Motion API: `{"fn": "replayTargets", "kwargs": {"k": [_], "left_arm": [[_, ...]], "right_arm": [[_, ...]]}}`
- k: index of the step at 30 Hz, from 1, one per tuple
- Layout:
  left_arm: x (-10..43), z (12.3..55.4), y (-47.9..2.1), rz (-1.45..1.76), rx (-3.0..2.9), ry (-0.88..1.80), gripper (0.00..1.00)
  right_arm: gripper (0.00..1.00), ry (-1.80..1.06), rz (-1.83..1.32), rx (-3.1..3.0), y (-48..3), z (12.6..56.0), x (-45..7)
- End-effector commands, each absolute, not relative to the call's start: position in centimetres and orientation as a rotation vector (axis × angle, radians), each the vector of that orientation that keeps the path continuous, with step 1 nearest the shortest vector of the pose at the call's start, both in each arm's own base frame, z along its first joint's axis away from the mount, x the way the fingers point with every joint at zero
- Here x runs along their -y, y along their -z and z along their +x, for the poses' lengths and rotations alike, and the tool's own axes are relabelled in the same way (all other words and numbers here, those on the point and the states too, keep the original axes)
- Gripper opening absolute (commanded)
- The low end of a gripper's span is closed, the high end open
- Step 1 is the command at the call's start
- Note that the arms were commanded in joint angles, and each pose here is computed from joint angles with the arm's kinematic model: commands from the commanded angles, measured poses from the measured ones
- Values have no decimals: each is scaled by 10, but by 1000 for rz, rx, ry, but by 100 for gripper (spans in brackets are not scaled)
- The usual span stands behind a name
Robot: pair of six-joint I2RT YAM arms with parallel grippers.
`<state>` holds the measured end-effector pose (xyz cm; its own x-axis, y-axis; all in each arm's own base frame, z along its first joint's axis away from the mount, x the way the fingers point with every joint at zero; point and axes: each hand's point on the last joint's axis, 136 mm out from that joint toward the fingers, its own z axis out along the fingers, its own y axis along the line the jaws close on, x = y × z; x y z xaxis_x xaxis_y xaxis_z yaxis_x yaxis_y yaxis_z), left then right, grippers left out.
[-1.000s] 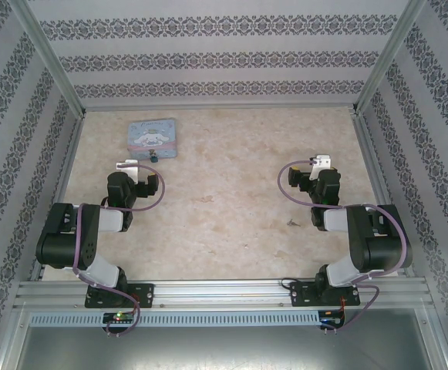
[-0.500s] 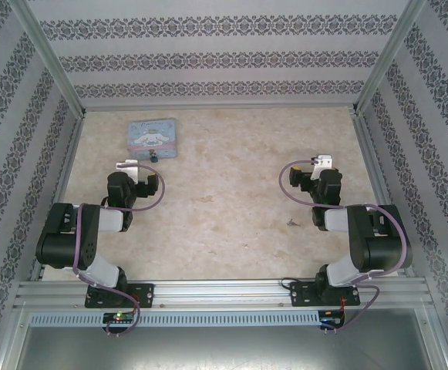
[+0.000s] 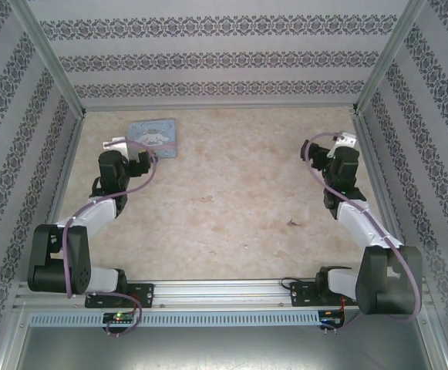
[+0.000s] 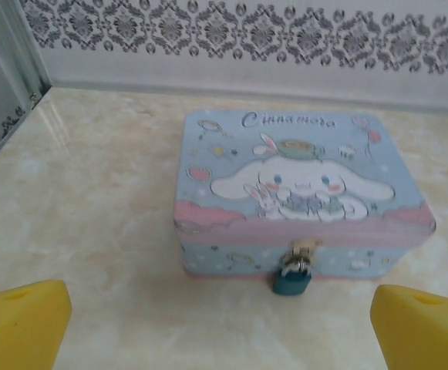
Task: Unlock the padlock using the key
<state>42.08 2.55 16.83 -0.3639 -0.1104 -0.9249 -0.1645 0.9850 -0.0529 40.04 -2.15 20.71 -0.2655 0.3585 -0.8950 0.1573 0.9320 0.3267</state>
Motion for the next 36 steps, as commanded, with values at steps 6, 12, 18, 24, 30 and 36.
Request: {"fn": "replayTargets", "kwargs": {"k": [6, 12, 18, 24, 30, 36], "left_arm": [[-44, 489, -195, -394, -2164, -21, 100], [-67, 548, -176, -416, -2274, -26, 100], [-98, 589, -146, -478, -2347, 8, 100], [-84, 618, -127, -480, -2331, 165, 100], [-37, 629, -109, -493, -2361, 394, 100], [34, 610, -119, -368, -2370, 561, 99]], "right_arm": [[98, -684, 525, -2016, -171, 387, -23], [98, -794, 483, -2082, -159, 366, -42], [98, -904, 505, -2118, -155, 346, -56], [98, -896, 489, -2131, -159, 325, -60], [98, -879, 511, -2134, -158, 321, -57], [97, -897, 517, -2145, -162, 332, -63]]}}
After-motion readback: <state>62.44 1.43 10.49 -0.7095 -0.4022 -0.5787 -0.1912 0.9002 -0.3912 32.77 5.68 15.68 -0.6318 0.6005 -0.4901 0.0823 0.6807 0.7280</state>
